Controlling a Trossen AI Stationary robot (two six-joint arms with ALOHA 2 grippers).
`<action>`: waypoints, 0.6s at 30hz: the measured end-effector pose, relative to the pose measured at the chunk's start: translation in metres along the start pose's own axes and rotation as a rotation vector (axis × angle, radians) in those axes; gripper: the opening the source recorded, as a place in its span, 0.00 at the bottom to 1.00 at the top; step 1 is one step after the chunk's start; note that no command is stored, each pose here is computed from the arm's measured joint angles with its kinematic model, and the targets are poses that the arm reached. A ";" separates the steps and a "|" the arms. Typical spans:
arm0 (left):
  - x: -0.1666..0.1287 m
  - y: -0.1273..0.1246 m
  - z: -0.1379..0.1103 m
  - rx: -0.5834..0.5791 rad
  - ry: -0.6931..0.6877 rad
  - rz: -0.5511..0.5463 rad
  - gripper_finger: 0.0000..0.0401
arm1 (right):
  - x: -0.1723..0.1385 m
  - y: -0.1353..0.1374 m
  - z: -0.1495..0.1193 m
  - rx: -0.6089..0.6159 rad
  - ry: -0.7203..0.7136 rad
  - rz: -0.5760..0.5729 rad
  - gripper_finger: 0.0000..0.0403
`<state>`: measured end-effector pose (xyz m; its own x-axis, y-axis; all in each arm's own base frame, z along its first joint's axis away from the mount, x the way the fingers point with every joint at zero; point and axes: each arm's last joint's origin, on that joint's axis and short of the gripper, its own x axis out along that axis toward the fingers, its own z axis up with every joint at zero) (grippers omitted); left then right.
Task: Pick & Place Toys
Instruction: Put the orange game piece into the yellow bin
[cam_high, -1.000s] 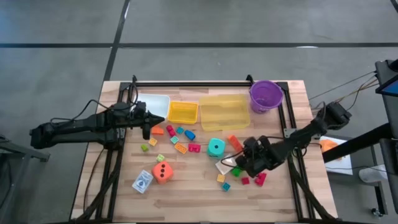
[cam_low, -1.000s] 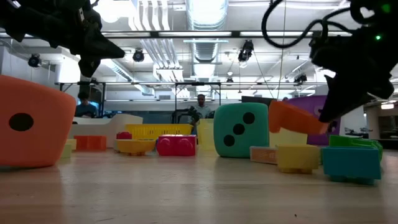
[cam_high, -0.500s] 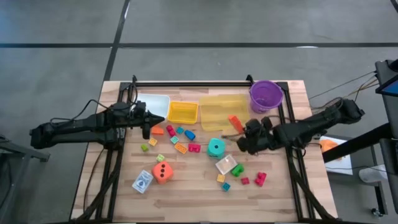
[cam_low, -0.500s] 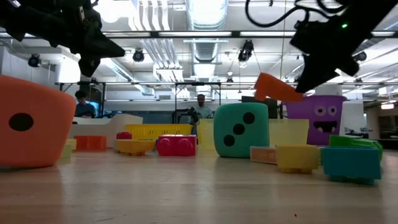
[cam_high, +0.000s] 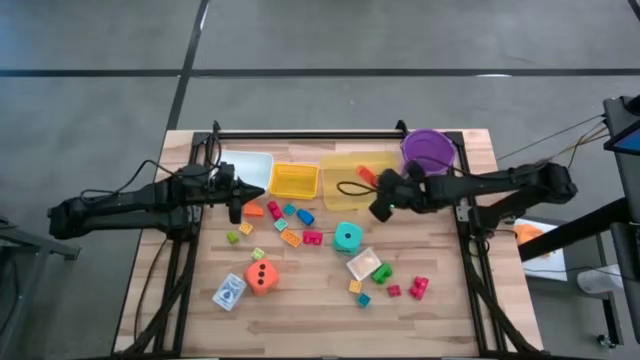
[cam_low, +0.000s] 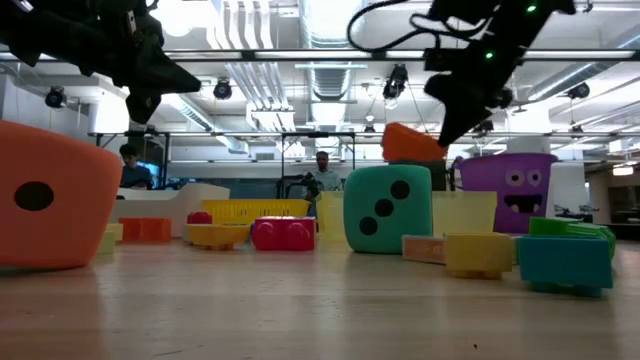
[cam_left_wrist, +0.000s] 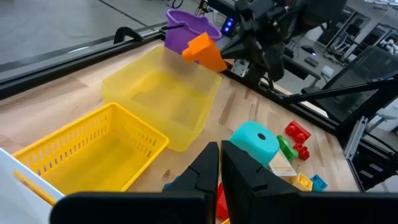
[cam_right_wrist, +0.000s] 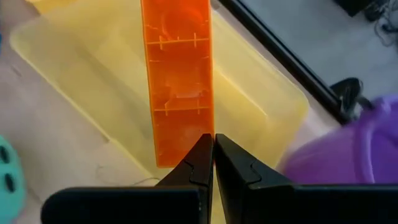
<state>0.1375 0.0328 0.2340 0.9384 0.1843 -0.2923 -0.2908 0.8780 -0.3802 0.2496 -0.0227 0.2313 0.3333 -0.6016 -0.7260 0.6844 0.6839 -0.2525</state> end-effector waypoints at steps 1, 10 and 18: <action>0.000 0.000 0.000 0.000 0.000 0.000 0.05 | 0.004 0.002 0.003 -0.024 0.011 -0.005 0.02; 0.000 0.000 0.000 0.000 0.001 0.000 0.05 | 0.051 0.031 0.013 -0.286 0.056 -0.029 0.02; 0.000 0.000 0.000 0.000 0.001 -0.001 0.05 | 0.067 0.037 0.021 -0.465 0.094 0.081 0.02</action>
<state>0.1375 0.0327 0.2340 0.9384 0.1835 -0.2927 -0.2903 0.8781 -0.3803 0.3109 -0.0465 0.1865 0.2986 -0.5135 -0.8044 0.2887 0.8520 -0.4368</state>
